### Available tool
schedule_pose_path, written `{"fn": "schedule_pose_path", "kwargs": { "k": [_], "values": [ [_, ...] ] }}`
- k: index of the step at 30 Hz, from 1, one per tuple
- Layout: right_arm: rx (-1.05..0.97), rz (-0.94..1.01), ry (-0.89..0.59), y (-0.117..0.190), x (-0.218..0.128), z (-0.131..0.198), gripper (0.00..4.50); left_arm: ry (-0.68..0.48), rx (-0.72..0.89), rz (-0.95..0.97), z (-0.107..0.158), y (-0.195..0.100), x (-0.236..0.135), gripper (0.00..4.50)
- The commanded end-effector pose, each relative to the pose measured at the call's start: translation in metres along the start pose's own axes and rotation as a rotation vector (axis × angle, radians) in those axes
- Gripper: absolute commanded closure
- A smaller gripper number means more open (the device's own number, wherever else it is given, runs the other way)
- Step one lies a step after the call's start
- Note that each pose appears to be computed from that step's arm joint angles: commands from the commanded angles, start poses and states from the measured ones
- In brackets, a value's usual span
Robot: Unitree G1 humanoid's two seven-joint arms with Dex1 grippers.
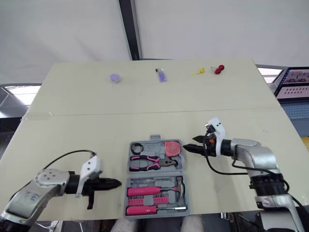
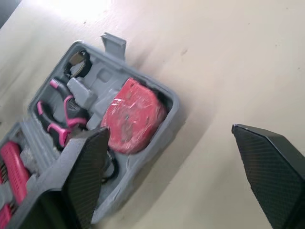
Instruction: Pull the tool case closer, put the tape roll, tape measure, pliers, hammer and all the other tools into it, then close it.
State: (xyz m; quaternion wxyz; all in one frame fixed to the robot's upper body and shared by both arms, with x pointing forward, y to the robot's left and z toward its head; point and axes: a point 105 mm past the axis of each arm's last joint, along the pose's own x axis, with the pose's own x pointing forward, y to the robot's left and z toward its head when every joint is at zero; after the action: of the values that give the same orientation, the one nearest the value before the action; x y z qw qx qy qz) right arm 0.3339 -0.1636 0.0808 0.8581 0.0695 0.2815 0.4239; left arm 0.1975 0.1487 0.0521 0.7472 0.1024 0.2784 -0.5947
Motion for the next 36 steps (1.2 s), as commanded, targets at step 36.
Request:
{"fn": "schedule_pose_path", "kwargs": {
  "k": [36],
  "values": [
    [0.157,0.448,-0.083,0.077,0.006,0.006,0.06,0.105,0.122,0.054,-0.052,-0.006,0.022,4.50]
  ]
}}
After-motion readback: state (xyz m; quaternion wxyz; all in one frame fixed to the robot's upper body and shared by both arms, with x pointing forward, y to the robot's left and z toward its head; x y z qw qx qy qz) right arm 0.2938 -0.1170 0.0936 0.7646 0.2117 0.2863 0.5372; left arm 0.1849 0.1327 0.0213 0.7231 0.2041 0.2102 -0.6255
